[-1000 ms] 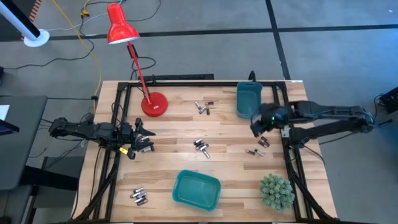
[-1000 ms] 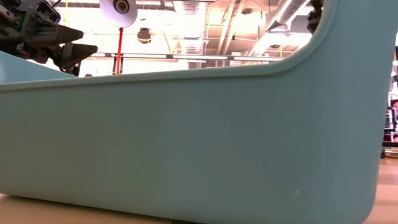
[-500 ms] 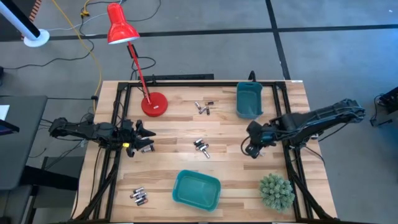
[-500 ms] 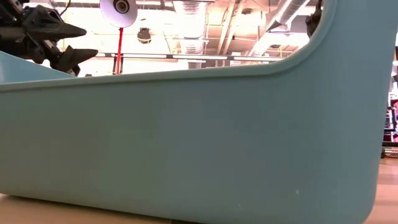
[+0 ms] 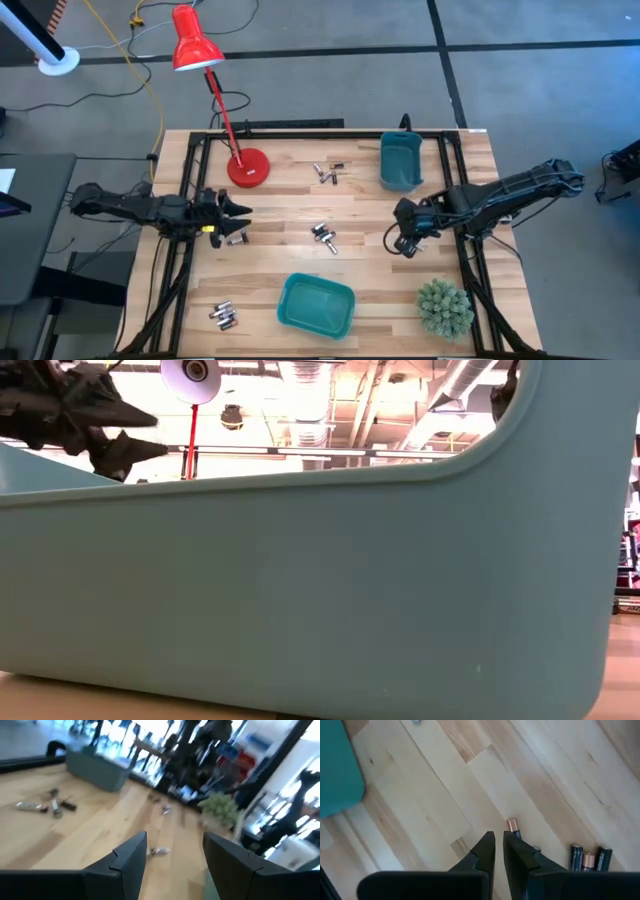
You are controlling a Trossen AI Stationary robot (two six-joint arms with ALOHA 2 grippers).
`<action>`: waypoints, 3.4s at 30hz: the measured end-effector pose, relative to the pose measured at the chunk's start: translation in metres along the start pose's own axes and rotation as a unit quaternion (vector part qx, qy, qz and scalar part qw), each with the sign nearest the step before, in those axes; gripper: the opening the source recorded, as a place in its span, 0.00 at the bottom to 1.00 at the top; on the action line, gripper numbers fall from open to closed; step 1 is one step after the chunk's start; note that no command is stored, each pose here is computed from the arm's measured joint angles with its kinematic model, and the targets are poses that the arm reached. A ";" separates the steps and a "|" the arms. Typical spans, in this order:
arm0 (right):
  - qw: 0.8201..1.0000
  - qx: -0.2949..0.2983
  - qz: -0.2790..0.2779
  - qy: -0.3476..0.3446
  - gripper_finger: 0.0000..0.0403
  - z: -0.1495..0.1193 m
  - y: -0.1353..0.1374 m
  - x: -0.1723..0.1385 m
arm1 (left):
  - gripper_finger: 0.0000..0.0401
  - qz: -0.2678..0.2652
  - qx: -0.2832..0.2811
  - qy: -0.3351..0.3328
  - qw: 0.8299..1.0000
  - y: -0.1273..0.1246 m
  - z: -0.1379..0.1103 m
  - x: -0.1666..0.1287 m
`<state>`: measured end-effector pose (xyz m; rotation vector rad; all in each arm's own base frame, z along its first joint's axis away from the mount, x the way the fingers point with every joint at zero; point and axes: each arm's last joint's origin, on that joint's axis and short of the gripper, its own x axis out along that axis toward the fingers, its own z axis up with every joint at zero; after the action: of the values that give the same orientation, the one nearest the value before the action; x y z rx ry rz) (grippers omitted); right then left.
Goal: Sort batteries
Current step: Move the green bin to the top middle of the table
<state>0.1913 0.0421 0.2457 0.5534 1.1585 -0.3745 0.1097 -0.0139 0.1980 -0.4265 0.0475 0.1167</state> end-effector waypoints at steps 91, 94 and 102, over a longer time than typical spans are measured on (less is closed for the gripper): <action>0.989 -0.135 0.038 -0.038 0.11 -0.064 0.036 0.009 | 0.45 0.002 0.240 0.461 0.854 -0.160 -0.029 0.258; 0.989 -0.134 0.039 -0.039 0.11 -0.064 0.036 0.009 | 0.45 0.016 0.226 0.473 0.852 -0.157 -0.029 0.257; 0.989 -0.135 0.039 -0.039 0.11 -0.064 0.036 0.009 | 0.45 0.022 0.215 0.493 0.843 -0.153 -0.037 0.258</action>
<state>0.1664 0.1092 0.2262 0.3434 1.0877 -0.1669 0.3839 -0.1407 0.2090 0.0078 1.0891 -0.0829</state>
